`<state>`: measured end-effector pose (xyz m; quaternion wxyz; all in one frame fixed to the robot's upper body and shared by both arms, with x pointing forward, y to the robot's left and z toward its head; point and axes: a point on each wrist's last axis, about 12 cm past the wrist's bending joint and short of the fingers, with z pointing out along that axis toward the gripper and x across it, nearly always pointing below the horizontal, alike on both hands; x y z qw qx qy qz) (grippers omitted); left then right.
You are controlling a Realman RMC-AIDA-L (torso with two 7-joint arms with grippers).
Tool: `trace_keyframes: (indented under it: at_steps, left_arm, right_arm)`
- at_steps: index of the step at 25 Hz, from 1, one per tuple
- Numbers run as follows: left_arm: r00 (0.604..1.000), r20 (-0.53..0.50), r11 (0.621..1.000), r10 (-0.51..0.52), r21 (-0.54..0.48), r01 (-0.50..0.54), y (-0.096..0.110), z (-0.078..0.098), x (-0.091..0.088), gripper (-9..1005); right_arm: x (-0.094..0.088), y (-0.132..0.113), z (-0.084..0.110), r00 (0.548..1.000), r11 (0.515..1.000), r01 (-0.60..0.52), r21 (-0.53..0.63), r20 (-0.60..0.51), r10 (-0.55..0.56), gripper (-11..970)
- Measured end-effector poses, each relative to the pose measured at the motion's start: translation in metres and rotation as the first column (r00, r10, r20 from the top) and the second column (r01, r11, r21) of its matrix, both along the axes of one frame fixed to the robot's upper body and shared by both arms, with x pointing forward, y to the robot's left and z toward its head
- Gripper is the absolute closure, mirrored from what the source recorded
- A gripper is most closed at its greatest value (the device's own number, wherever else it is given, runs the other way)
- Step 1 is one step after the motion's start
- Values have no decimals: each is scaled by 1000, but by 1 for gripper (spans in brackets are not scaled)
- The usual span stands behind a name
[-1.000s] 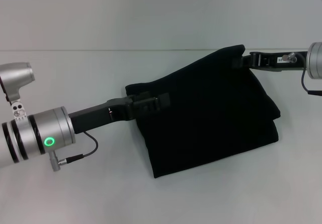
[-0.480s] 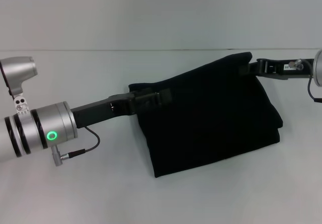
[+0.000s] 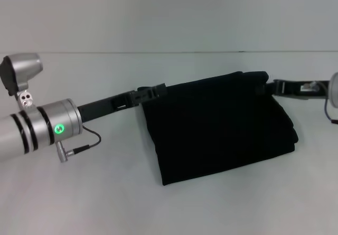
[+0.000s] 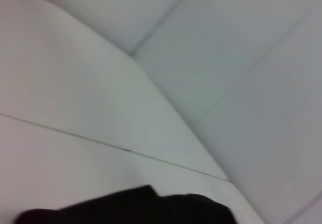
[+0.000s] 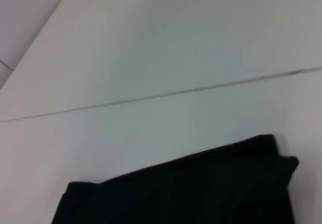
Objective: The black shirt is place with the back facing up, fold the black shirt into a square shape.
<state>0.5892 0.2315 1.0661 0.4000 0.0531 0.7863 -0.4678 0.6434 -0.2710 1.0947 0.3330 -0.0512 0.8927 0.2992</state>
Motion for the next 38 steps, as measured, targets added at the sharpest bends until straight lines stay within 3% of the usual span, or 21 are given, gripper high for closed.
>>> trace_keyframes:
  at_steps: [6,13,23,38]
  left_arm:
    - [988,-71,989,135,74,-129,-2,-3,21,44]
    - [967,-159,973,200,151,-176,-7,-8,32,45]
    - [957,-183,960,225,207,-186,-23,-12,38,45]
    - [968,-157,956,195,249,-152,-50,-2,51,47]
  right_arm:
    - [-4,-36,14,989,993,102,54,105,-107,775]
    - [-15,-71,31,978,988,112,102,166,-128,457]
    - [-19,-69,26,976,993,85,80,196,-99,132]
    - [-27,-65,20,985,995,39,88,164,-53,135]
